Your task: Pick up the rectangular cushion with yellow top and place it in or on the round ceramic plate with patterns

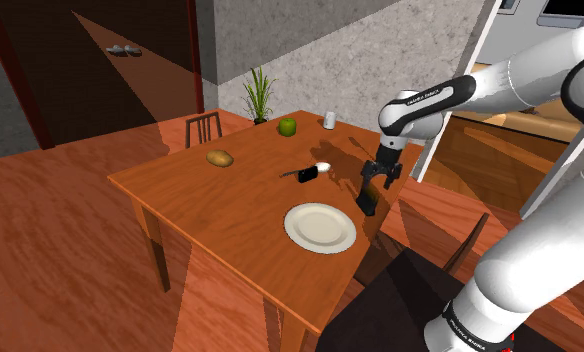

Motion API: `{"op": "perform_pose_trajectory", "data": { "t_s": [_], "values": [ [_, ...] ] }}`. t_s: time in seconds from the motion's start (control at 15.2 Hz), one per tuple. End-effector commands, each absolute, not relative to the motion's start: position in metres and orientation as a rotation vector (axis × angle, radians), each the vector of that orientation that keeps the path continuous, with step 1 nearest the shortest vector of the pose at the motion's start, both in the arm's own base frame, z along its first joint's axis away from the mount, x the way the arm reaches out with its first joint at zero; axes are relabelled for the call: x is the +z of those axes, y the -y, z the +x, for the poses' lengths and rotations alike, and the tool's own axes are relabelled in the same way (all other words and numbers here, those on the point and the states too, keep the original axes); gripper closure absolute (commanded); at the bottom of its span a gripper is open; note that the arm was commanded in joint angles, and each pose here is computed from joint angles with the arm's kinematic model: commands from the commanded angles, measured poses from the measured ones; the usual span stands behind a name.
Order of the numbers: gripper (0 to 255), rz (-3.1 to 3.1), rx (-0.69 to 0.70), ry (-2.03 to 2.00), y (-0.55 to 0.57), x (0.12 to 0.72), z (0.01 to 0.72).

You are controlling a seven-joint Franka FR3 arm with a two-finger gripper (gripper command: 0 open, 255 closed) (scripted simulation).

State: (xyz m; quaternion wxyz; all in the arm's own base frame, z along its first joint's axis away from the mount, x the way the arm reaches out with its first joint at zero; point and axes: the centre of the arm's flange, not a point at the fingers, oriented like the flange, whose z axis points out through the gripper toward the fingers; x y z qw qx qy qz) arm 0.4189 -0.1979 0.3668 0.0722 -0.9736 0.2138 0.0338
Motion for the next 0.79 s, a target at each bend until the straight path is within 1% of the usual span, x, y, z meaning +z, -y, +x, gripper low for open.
{"op": "perform_pose_trajectory", "data": {
  "t_s": [0.0, 0.2, 0.66, 0.73],
  "values": [
    [0, -2.925, 0.100, -0.644, 0.197, 0.356, 0.418],
    [0, -2.925, 0.100, -0.644, 0.195, 0.343, 0.417],
    [0, -2.925, 0.100, -0.644, 0.195, 0.343, 0.417],
    [255, -2.925, 0.100, -0.644, 0.195, 0.343, 0.417]
  ]
}}
